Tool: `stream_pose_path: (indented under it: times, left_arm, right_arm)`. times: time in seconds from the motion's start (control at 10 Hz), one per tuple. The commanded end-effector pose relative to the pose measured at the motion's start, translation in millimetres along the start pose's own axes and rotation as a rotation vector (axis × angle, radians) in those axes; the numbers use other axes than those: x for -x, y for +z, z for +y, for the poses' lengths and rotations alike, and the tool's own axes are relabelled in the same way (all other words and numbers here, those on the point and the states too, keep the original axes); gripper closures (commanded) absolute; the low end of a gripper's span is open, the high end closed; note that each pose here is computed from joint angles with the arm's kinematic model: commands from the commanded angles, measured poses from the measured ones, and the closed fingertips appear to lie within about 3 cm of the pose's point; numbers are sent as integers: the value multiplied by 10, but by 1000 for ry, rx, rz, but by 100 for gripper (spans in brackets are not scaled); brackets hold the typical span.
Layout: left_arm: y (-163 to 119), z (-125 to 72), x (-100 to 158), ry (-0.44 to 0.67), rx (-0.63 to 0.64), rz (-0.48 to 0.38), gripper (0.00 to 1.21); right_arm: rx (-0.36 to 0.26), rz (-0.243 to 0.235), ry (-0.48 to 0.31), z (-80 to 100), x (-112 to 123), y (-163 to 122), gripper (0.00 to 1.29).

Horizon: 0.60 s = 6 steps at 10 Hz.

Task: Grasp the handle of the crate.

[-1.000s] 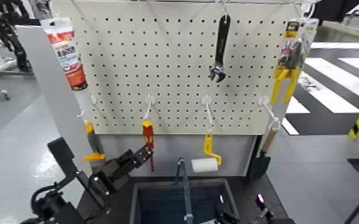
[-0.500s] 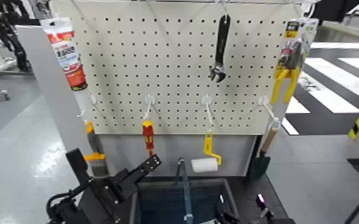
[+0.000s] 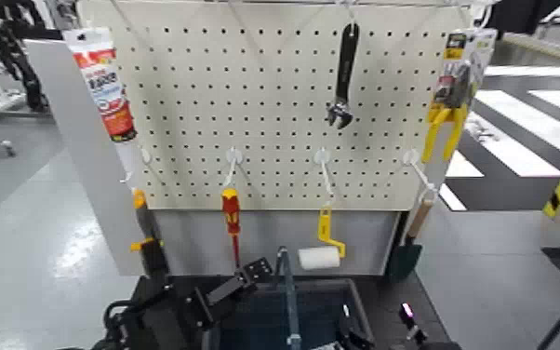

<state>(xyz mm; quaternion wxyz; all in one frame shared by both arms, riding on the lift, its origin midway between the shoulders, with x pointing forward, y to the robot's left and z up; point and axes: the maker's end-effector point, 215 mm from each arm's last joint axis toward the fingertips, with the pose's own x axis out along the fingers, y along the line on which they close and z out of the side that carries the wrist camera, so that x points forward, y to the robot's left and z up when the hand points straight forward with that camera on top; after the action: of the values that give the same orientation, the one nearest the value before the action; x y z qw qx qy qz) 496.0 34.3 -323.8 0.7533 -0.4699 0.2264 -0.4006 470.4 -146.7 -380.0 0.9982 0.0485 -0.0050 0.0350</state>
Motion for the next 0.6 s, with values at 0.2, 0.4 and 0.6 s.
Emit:
stream_pose_path:
  times: [0.2, 0.4, 0.6]
  left_arm:
    - [-253, -46, -166, -76, 117, 93, 12]
    - [-315, -88, -233, -119, 163, 107, 12]
    - [-330, -120, -271, -148, 188, 118, 16]
  right_arm:
    - [-2, -5, -1, -6, -3, 3, 15]
    - [-4, -11, -1, -10, -6, 16, 15]
    - [-4, -12, 0, -2, -9, 18, 15]
